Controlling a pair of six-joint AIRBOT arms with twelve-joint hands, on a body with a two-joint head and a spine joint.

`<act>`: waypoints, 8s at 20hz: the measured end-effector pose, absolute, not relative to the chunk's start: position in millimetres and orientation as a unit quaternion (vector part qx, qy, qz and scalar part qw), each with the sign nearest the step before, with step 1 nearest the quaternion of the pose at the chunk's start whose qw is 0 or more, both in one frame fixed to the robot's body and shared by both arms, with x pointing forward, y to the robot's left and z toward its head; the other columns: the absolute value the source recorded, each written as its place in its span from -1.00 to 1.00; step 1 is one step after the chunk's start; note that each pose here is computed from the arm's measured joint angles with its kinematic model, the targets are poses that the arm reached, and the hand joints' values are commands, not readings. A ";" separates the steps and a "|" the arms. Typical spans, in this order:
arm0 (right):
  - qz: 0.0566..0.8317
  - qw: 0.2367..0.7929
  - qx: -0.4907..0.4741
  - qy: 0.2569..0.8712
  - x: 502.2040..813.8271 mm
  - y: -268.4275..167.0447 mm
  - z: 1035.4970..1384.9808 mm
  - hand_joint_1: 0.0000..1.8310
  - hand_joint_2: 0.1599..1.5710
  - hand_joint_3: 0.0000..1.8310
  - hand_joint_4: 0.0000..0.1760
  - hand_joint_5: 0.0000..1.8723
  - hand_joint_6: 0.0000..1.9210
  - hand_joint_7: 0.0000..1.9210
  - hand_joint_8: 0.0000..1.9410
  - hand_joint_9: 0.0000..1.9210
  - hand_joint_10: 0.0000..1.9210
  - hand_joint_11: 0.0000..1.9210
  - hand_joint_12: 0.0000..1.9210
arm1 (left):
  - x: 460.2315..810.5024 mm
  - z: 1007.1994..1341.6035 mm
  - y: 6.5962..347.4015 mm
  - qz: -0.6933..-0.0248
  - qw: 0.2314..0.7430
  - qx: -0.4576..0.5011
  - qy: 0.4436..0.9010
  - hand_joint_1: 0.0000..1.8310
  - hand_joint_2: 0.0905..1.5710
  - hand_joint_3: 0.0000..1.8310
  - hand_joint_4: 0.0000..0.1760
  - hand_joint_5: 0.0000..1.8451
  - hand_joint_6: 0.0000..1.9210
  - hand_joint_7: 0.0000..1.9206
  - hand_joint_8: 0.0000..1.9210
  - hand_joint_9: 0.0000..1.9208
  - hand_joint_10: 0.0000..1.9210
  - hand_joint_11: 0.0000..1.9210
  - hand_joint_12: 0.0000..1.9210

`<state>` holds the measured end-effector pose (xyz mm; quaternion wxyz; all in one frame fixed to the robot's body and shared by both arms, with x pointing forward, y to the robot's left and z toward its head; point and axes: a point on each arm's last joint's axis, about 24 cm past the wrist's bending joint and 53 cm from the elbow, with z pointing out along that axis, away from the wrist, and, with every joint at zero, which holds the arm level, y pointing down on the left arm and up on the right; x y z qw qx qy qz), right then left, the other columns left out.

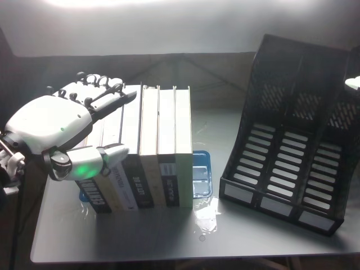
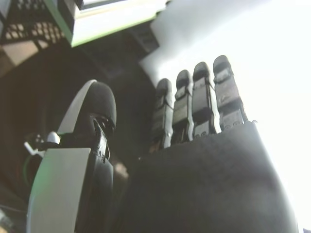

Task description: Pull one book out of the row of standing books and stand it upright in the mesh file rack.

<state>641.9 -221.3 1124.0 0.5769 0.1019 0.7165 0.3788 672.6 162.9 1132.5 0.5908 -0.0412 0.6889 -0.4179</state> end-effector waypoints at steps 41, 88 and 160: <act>0.363 0.573 0.129 0.723 649.5 -234.2 1110.8 -0.49 0.65 -1.00 -1.00 -1.00 -1.00 -1.00 -1.00 -1.00 -1.00 -1.00 -1.00 | 662.0 1058.0 116.2 -0.296 0.546 0.088 0.779 -1.00 0.42 -1.00 -0.47 -0.58 -0.96 -1.00 -1.00 -1.00 -1.00 -1.00 -1.00; 0.406 0.526 -0.175 0.726 626.4 -81.6 1153.3 -0.19 0.33 -1.00 -1.00 -1.00 -1.00 -1.00 -1.00 -1.00 -1.00 -1.00 -1.00 | 661.6 1118.8 205.9 -0.295 0.623 0.000 0.725 -0.88 0.75 -0.99 -0.08 -1.00 -1.00 -1.00 -1.00 -1.00 -1.00 -1.00 -1.00; 0.232 0.497 -0.535 0.642 614.7 164.8 1031.8 0.30 0.68 -0.90 -0.76 -0.84 -0.99 -0.98 -1.00 -1.00 -1.00 -1.00 -1.00 | 701.3 1123.0 257.9 -0.230 0.634 -0.041 0.737 -0.86 0.85 -1.00 -0.47 -1.00 -1.00 -1.00 -1.00 -1.00 -1.00 -1.00 -1.00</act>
